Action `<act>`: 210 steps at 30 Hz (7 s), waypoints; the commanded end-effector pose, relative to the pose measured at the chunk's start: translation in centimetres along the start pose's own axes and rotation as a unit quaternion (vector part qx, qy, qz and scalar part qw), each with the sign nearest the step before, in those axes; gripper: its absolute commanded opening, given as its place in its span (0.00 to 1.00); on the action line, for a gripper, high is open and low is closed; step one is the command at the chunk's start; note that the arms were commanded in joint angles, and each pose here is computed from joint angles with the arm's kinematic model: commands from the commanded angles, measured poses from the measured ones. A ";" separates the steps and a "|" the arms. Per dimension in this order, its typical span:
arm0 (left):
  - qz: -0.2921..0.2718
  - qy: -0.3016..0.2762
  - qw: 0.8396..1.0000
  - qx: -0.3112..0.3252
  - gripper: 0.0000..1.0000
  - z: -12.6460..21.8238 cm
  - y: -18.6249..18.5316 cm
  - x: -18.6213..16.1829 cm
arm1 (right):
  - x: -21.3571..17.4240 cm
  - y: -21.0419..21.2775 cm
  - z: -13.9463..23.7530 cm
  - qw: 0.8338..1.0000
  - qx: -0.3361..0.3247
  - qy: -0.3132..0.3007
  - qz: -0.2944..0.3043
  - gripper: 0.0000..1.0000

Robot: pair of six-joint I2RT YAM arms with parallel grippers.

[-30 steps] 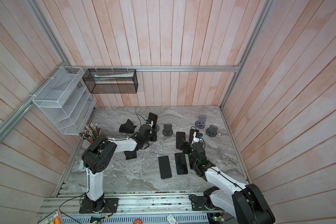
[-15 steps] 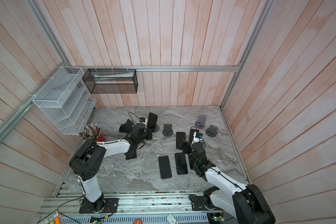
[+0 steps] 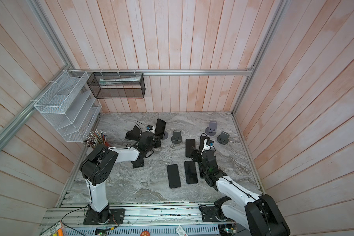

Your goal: Remove the phone from the phone stand

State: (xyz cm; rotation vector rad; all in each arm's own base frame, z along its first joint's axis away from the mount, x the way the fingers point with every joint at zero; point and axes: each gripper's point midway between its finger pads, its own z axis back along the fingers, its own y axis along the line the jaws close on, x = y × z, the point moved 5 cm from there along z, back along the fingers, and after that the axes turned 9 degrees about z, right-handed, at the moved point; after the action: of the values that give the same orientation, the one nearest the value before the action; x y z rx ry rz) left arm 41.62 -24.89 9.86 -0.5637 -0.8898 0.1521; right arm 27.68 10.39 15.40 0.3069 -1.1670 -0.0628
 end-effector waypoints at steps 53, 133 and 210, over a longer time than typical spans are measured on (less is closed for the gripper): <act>0.006 -0.010 1.000 -0.003 0.00 -3.1 -1.4 -0.8 | -0.1 0.2 0.2 1.000 0.005 -0.006 -0.006 0.87; -0.157 0.057 0.973 0.156 1.00 -2.4 -6.6 11.7 | 0.4 -0.1 0.6 1.000 -0.006 -0.013 0.005 0.97; -0.190 -0.029 0.976 0.098 0.58 10.1 -12.5 11.1 | -0.1 0.0 0.0 1.000 -0.002 0.000 0.008 0.96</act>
State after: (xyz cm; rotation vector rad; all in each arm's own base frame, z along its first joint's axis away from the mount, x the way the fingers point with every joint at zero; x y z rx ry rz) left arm 41.36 -27.94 28.30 -0.1928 -1.0010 -0.1152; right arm 27.63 10.31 15.56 0.3039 -1.1751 -0.0625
